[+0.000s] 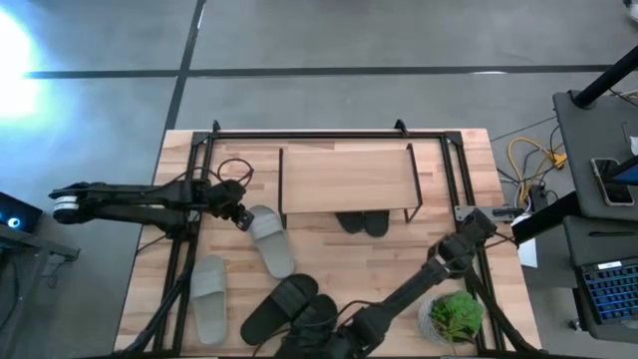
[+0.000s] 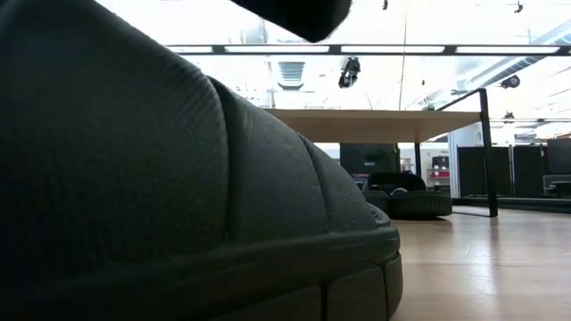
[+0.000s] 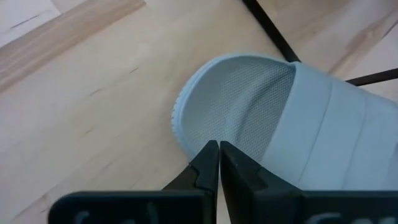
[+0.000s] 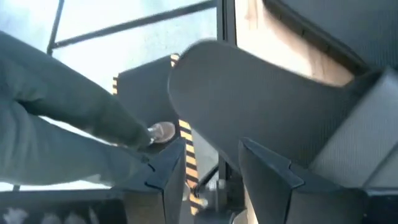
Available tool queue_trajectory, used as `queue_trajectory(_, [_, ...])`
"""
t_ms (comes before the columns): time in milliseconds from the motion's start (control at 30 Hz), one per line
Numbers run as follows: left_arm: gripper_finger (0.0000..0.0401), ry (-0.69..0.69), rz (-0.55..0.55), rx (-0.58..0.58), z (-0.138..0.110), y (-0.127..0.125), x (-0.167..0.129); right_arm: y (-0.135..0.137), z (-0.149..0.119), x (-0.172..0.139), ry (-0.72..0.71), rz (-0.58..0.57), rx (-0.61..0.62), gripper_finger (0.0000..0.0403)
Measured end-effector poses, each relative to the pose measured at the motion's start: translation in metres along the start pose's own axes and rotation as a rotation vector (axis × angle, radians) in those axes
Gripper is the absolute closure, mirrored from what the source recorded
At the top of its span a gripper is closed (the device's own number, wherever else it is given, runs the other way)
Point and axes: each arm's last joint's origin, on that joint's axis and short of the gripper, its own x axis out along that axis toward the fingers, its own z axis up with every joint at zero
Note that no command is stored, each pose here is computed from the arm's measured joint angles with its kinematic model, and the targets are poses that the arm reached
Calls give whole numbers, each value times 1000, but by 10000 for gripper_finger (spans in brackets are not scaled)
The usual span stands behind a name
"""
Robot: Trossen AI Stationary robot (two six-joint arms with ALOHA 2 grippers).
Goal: Pick and place slides into the shelf
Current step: Adjust the black slipper on the table
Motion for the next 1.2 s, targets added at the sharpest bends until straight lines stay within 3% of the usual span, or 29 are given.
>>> queue_trajectory(333, [401,10,4,1,-1,0,0,-22,1,11,-5,-31,120,257])
queue_trajectory(533, [401,8,2,1,0,0,0,-34,-14,14,53,-161,316,257])
queue_trajectory(700, [401,10,3,1,0,0,0,-34,-17,7,62,-240,363,259])
queue_trajectory(833, [401,6,-3,1,1,-1,-1,-35,-20,-9,145,-389,357,265])
queue_trajectory(1067, [401,-1,-9,0,1,-1,-1,-40,-27,-63,188,-873,360,266])
queue_trajectory(1200, [401,-5,-12,0,1,-1,-1,-35,-20,-72,181,-869,331,262])
